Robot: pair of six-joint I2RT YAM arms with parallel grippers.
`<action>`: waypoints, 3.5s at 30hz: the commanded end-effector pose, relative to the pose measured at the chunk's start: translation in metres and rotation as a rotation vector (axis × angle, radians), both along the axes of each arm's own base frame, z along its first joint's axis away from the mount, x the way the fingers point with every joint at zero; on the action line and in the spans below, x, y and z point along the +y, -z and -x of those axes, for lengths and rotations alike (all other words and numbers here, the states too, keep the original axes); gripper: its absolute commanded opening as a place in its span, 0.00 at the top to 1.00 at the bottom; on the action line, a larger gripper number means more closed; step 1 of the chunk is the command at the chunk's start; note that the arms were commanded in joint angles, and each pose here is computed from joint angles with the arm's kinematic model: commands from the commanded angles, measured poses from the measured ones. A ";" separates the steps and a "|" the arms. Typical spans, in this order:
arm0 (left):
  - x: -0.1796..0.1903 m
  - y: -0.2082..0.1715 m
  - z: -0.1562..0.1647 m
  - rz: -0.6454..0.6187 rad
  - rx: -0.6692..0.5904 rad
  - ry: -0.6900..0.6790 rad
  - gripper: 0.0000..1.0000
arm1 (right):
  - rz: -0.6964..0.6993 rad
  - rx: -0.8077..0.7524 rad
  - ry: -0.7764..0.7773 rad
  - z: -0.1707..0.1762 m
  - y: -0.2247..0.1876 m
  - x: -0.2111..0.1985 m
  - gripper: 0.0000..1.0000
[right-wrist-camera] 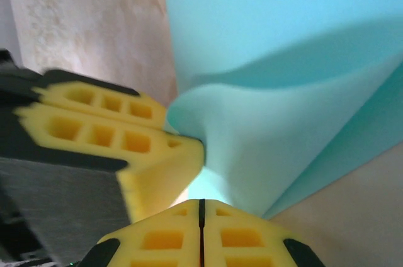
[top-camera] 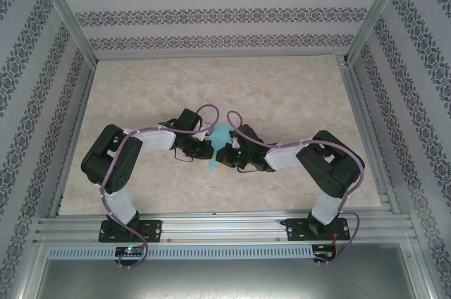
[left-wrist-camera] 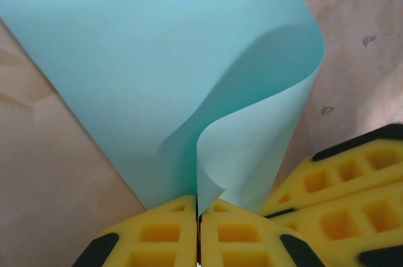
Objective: Fold a paper plane with a square sheet of paper (pick it up from the middle)
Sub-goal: Third fold the triangle at the center of the table.
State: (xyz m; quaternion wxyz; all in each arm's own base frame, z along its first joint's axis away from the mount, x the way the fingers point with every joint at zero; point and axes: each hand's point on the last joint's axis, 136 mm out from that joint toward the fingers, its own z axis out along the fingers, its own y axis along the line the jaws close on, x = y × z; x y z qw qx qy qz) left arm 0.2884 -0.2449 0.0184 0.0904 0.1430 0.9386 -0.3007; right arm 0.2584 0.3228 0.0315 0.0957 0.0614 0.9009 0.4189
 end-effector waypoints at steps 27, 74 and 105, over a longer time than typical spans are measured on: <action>0.016 0.021 0.011 -0.092 0.056 0.010 0.91 | 0.011 -0.061 0.022 -0.033 -0.025 -0.026 0.90; 0.018 0.022 0.014 -0.100 0.065 0.025 0.91 | 0.231 0.068 0.048 -0.049 0.031 -0.060 0.89; 0.017 0.021 0.014 -0.100 0.071 0.026 0.91 | 0.108 -0.042 0.006 -0.064 -0.024 -0.040 0.87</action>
